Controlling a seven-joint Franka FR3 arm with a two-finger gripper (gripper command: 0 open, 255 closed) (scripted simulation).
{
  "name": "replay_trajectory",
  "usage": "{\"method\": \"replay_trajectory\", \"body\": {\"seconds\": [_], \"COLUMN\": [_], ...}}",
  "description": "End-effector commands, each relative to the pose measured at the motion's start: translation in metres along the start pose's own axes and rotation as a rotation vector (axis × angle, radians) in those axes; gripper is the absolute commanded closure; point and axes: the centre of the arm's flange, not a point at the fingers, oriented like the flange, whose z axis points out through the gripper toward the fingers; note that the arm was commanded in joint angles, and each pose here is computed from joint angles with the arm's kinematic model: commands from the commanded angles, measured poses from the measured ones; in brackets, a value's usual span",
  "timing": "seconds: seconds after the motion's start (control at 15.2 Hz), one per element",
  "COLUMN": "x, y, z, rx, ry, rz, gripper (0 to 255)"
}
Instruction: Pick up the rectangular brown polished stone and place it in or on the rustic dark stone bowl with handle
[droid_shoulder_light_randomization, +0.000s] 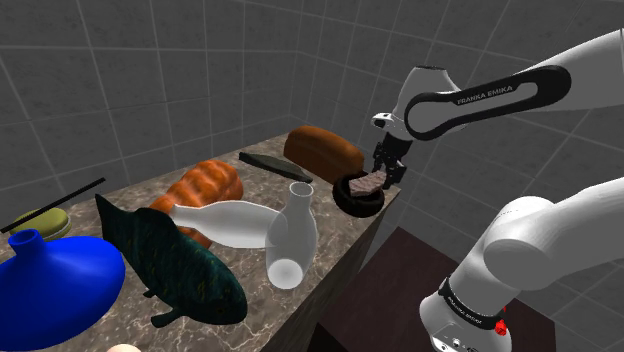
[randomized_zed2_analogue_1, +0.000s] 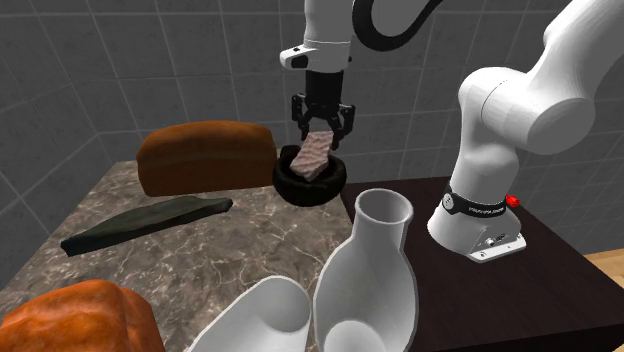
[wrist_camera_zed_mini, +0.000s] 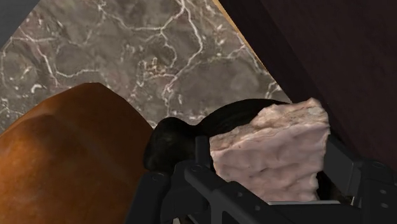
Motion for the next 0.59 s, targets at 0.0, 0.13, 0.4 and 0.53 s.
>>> {"method": "replay_trajectory", "body": {"seconds": [0.0,0.13,0.4,0.53], "x": [-0.0005,-0.0005,-0.0005,-0.0005], "y": [-0.0006,-0.0005,-0.0005,-0.0005], "z": [0.0035,0.0035,0.0035,0.0035], "rx": [-0.001,-0.001,-0.001,-0.001], "ry": [0.0,0.0,0.0,0.0], "rz": [0.0,0.0,0.0,0.0], "gripper": [255,255,255,0]}}
